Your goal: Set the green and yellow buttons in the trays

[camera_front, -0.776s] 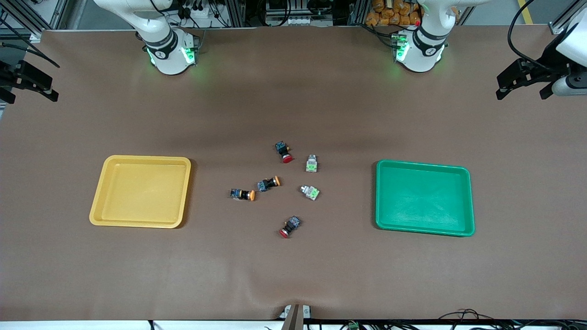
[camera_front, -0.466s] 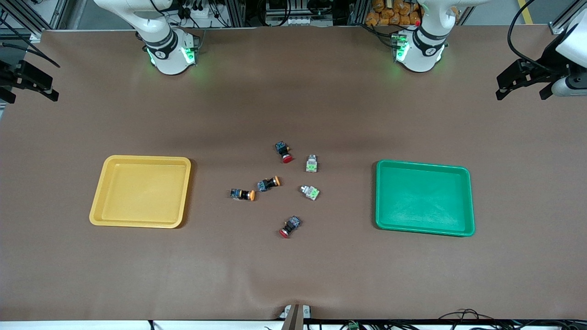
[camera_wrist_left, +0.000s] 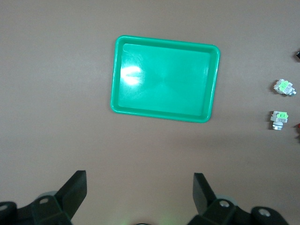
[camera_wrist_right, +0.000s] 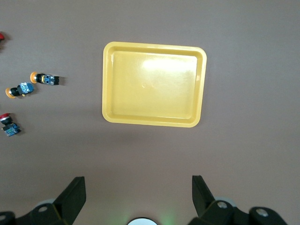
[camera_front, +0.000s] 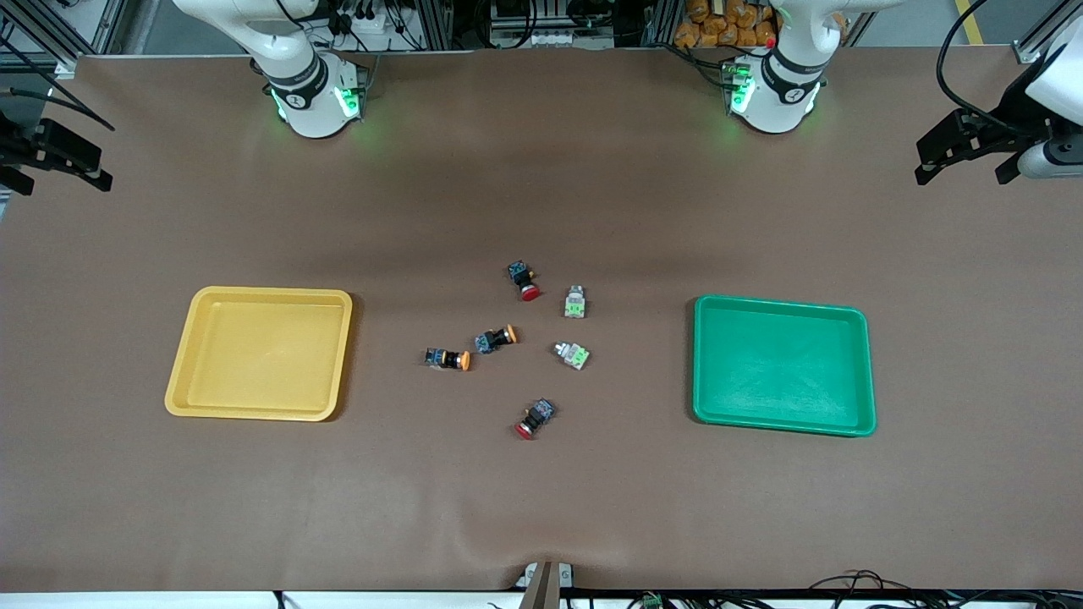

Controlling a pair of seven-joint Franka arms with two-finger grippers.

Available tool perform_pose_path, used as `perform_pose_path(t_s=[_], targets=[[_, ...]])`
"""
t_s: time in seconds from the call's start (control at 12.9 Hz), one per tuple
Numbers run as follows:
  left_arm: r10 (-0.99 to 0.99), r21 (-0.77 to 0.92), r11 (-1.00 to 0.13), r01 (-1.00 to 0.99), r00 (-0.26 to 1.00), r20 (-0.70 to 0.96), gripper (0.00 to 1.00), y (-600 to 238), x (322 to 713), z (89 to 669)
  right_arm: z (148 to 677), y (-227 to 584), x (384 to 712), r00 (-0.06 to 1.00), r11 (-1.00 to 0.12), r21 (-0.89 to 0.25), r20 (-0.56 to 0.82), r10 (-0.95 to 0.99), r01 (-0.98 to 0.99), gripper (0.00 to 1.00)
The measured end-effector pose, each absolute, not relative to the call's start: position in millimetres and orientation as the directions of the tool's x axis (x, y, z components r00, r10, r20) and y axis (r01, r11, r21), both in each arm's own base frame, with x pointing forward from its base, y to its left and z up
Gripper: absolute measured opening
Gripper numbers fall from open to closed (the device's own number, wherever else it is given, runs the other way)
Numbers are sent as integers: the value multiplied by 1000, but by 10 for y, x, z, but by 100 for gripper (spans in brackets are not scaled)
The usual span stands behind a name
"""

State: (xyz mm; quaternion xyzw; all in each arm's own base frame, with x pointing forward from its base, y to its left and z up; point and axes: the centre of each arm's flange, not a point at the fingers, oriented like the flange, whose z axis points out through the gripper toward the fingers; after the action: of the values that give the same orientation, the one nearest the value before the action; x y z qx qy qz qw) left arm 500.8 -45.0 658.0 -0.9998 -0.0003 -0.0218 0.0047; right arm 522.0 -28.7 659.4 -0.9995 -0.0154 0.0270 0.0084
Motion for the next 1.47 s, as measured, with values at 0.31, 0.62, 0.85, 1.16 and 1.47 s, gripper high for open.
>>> perform_pose_path(t_s=[0.31,0.62,0.85,1.16,1.47], targets=[[0,-10,-1000,0,999,33,100,-452,5033,6535,6207,-415,5495,995,-998,52,-99,15,21,100],[0,-10,-1000,0,1000,18,100,-453,5034,6504,5780,-396,5753,988,-994,104,-151,29,45,100],[-1,-11,-1000,-1,1000,14,100,-457,5039,6487,5354,-332,5995,985,-995,89,-171,23,38,100],[-8,-11,-1000,-8,1000,1,100,-494,5064,6430,4796,113,6250,960,-980,8,-201,-196,-199,100],[-17,-11,-1000,-17,999,-36,100,-555,5188,6220,4436,1016,6355,873,-892,45,-190,-450,-450,100]])
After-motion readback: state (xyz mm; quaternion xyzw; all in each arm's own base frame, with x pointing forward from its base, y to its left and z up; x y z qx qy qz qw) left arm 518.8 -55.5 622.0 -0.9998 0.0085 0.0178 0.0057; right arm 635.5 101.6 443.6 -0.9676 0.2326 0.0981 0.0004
